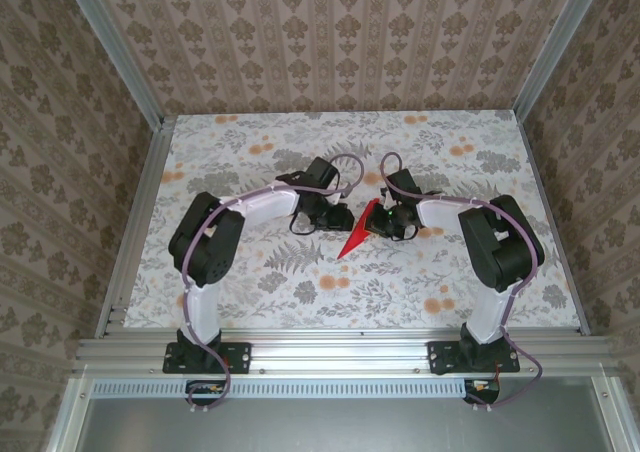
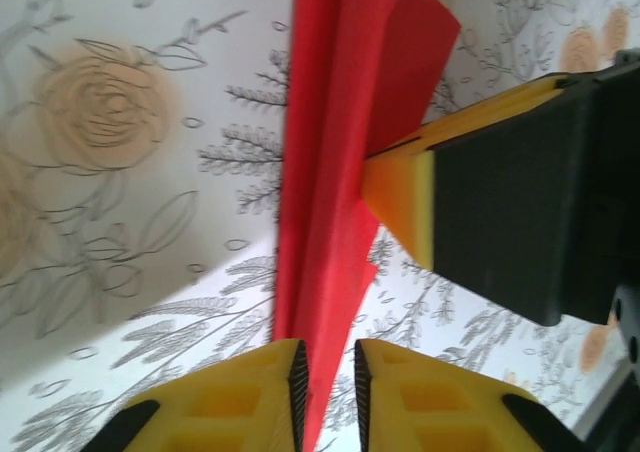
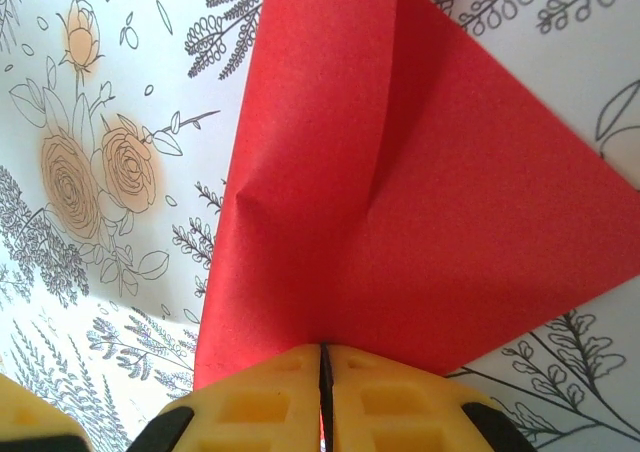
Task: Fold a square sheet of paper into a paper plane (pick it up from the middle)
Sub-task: Fold the wing for the fifth time at the center of the table.
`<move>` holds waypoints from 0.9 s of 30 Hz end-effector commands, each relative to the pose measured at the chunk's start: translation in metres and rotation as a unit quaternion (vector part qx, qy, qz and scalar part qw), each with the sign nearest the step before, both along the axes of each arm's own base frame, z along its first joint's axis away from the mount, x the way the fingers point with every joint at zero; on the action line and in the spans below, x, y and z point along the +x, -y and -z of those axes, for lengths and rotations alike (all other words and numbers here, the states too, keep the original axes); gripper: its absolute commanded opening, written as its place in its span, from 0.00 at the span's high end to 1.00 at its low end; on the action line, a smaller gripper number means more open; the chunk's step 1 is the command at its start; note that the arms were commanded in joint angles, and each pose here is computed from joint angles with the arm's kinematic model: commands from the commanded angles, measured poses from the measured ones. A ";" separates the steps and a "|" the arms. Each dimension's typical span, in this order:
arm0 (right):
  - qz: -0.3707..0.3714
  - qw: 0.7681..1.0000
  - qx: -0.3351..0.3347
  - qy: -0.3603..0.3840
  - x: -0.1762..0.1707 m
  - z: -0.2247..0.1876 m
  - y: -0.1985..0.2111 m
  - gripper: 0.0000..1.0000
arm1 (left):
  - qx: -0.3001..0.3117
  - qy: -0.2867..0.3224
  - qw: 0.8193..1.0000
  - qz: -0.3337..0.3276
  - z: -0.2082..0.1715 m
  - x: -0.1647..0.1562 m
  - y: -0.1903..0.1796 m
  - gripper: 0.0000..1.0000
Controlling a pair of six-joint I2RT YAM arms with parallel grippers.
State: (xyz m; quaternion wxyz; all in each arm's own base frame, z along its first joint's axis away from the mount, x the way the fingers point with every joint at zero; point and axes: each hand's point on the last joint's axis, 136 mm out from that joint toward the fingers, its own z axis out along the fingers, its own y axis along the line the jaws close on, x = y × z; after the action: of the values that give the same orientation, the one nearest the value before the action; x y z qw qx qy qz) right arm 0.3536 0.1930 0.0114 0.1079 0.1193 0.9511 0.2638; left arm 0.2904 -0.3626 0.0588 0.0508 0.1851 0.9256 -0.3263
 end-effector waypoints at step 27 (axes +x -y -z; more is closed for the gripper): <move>0.042 0.979 -0.156 -0.125 -0.038 0.068 0.056 0.90 | 0.044 -0.073 0.996 0.036 0.050 -0.039 -0.005 0.84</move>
State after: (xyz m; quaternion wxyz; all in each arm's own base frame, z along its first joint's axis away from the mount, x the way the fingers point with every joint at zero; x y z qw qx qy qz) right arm 0.3556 0.1925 0.0086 0.0808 0.1282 0.9573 0.2462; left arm 0.2696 -0.3731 0.0308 0.0014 0.1927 0.9216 -0.3368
